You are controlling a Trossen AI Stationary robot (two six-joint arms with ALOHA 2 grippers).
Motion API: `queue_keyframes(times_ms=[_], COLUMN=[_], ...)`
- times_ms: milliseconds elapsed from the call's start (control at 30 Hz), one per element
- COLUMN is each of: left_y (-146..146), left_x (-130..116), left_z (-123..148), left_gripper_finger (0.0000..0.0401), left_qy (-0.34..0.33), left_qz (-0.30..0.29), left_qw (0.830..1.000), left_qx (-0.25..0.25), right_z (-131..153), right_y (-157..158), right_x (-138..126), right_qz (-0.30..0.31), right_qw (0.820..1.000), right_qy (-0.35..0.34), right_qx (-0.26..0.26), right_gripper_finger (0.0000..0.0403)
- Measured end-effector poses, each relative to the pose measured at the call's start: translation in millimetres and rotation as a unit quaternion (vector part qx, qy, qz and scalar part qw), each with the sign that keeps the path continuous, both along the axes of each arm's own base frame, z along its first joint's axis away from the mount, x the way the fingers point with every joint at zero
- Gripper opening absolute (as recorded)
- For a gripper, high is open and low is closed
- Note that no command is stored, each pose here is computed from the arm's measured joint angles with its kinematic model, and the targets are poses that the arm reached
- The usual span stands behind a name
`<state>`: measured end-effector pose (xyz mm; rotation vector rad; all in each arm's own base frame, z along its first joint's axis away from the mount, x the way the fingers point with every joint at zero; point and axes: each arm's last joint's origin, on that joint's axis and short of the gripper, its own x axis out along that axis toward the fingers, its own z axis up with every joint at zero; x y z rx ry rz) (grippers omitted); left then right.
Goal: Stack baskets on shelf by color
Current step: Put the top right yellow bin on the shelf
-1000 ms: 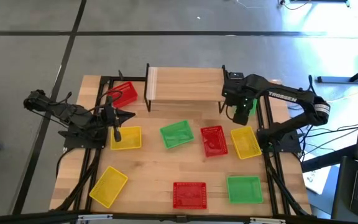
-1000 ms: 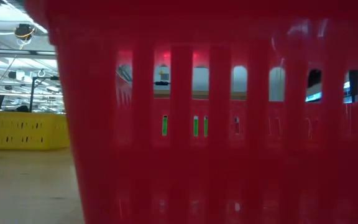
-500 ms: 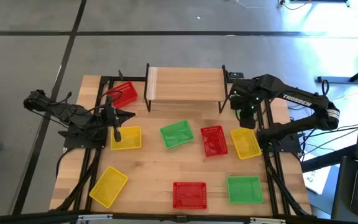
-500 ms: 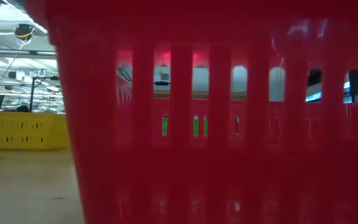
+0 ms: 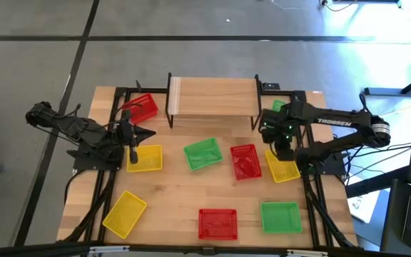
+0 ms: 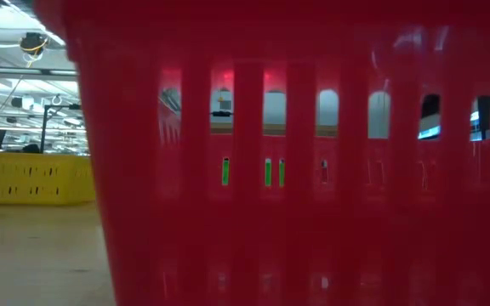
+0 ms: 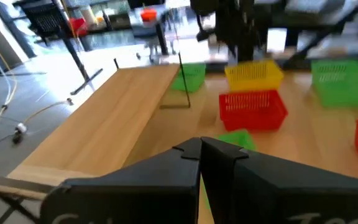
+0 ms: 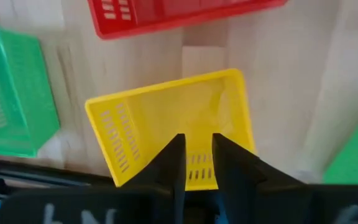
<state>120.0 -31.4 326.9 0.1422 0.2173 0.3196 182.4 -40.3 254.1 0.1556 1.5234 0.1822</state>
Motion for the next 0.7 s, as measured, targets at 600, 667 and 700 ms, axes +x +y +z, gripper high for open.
queue_keyframes(times_ms=[600, 667, 700], left_y=[-1.6, -0.8, -0.4], left_x=[40.7, 42.5, 43.5], left_z=[40.1, 38.9, 38.4], left_gripper_finger=[0.0, 0.0, 0.0], left_qy=[0.136, 0.142, 0.144], left_qz=[0.003, -0.002, 0.0], left_qw=[0.982, 0.98, 0.98], left_qx=[-0.132, -0.136, -0.137], right_z=[-46.7, -49.9, -51.4], right_y=[-1.0, -2.1, -2.3], right_x=[-1.1, -2.0, -1.9], right_qz=[-0.006, -0.008, -0.008], right_qw=[0.997, 0.996, 0.995], right_qy=[-0.001, 0.003, 0.001], right_qx=[-0.074, -0.093, -0.096], right_gripper_finger=[0.0065, 0.0065, 0.0065])
